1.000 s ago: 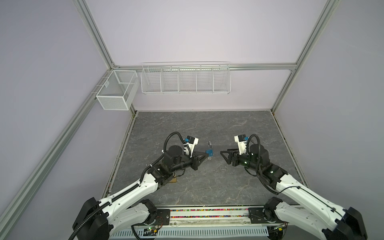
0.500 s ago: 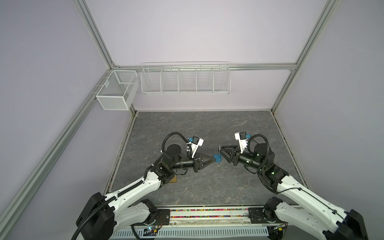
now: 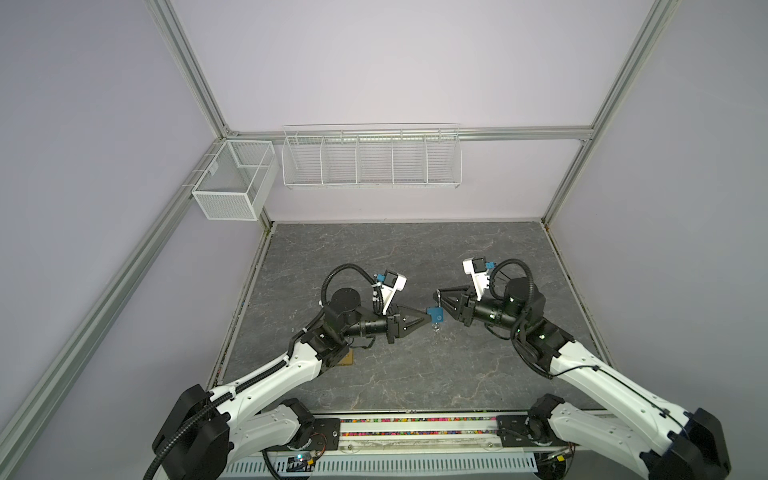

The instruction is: Unlock with the key

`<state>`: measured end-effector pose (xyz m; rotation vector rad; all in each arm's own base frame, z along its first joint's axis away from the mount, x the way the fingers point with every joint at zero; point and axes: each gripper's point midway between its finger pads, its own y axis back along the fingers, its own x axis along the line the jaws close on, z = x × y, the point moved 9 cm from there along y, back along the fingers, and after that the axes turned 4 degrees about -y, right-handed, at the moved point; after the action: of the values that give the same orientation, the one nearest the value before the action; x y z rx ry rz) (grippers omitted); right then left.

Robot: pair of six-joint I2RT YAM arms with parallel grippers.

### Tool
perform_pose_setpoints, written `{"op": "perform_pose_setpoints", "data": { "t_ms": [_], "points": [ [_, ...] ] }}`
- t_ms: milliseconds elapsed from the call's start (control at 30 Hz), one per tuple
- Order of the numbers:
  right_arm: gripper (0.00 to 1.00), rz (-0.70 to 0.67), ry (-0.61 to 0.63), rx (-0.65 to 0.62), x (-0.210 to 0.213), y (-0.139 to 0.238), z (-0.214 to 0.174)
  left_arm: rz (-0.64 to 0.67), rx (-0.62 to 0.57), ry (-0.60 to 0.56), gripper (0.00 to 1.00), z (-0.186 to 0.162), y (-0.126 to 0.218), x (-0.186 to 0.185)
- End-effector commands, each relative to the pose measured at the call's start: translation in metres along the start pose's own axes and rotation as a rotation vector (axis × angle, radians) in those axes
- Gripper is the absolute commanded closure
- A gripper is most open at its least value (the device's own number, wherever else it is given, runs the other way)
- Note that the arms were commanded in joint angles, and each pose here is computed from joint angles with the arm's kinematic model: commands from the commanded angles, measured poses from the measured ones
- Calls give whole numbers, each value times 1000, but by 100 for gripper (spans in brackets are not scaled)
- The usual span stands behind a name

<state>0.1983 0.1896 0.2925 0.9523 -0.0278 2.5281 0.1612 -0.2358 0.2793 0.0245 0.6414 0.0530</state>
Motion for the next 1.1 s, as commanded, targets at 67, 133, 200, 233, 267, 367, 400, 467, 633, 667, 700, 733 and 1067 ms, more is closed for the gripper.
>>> {"op": "perform_pose_setpoints", "data": {
  "t_ms": [67, 133, 200, 233, 267, 367, 400, 467, 633, 667, 700, 733, 1067],
  "points": [
    [84, 9, 7, 8, 2, -2, 5, -27, -27, -72, 100, 15, -2, -10],
    [86, -9, 10, 12, 2, 0, 5, -1, -17, -75, 100, 15, -2, -7],
    [87, -53, 11, 18, 0, 2, 5, 46, -9, -71, 100, 14, -3, -3],
    [87, -83, 15, 21, -1, 4, 5, 77, -7, -73, 100, 15, -2, -1],
    [87, -115, 17, 24, -2, 6, 5, 106, -4, -72, 100, 15, -2, 1],
    [89, -184, 27, 29, -4, 10, 6, 202, -4, -67, 100, 15, -2, 9],
    [90, -199, 26, 33, -5, 11, 5, 226, -4, -65, 100, 15, -1, 11],
    [93, -223, 21, 38, -7, 11, 5, 280, -16, -63, 100, 15, -1, 17],
    [93, -258, -19, 52, -15, 4, 2, 381, -43, -65, 100, 17, -1, 28],
    [93, -280, -32, 56, -18, 2, 1, 392, -45, -68, 100, 17, -1, 30],
    [93, -303, -43, 56, -21, 1, 2, 398, -48, -70, 100, 18, -3, 32],
    [94, -326, -51, 64, -25, -1, 1, 401, -49, -72, 100, 19, -4, 34],
    [93, -398, -44, 192, -50, -47, 12, 424, 25, -58, 71, 6, -23, 66]
  ]
}}
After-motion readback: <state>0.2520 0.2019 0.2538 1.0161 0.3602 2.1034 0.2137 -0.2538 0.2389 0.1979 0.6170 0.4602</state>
